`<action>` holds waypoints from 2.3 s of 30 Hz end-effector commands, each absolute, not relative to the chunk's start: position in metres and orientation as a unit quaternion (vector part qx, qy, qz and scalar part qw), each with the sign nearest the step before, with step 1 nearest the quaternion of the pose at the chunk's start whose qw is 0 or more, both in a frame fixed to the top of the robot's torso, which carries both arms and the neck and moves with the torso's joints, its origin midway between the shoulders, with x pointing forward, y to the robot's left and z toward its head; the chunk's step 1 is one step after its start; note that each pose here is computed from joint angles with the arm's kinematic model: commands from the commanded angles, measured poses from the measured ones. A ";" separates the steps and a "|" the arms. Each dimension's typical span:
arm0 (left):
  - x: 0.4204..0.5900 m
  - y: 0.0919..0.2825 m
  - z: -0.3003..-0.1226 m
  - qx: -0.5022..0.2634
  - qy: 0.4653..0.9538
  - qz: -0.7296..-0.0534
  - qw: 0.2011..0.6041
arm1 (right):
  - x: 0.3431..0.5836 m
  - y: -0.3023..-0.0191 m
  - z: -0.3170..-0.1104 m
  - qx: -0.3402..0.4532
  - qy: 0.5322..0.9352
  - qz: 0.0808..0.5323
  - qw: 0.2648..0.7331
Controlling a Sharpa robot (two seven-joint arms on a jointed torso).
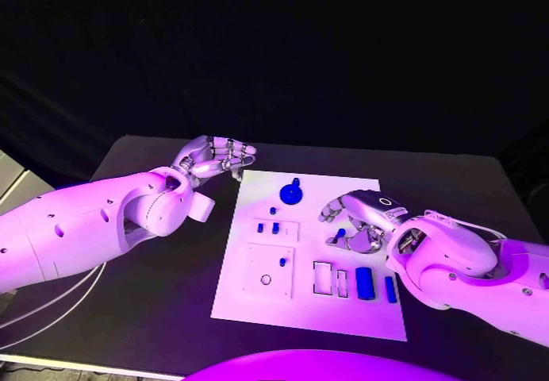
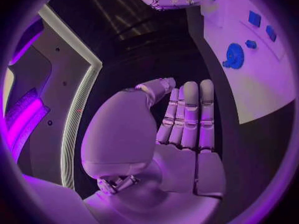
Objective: Assemble the parts on the task board
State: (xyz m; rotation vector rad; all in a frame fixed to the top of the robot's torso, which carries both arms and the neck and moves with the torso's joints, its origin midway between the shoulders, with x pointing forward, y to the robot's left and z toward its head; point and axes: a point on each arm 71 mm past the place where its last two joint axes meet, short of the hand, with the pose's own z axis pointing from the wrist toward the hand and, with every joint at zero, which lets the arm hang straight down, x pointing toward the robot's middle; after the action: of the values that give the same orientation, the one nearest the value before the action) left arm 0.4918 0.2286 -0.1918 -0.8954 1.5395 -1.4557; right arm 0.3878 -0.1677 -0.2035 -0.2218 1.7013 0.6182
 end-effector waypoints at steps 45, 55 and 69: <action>0.490 0.228 -0.193 -0.353 0.612 -0.581 0.403 | 0.404 -0.187 -0.222 -0.107 0.778 0.216 0.581; 0.491 0.229 -0.193 -0.353 0.612 -0.581 0.403 | 0.402 -0.183 -0.220 -0.101 0.767 0.232 0.590; 0.491 0.228 -0.194 -0.353 0.613 -0.581 0.403 | 0.403 -0.191 -0.212 -0.036 0.763 0.248 0.596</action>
State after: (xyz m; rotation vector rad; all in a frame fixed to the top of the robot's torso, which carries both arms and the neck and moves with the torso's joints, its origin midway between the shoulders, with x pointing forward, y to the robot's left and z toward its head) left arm 0.4913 0.2303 -0.1942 -0.9009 1.5440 -1.4510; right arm 0.4022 -0.1908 -0.2157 -0.1520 1.7811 0.5456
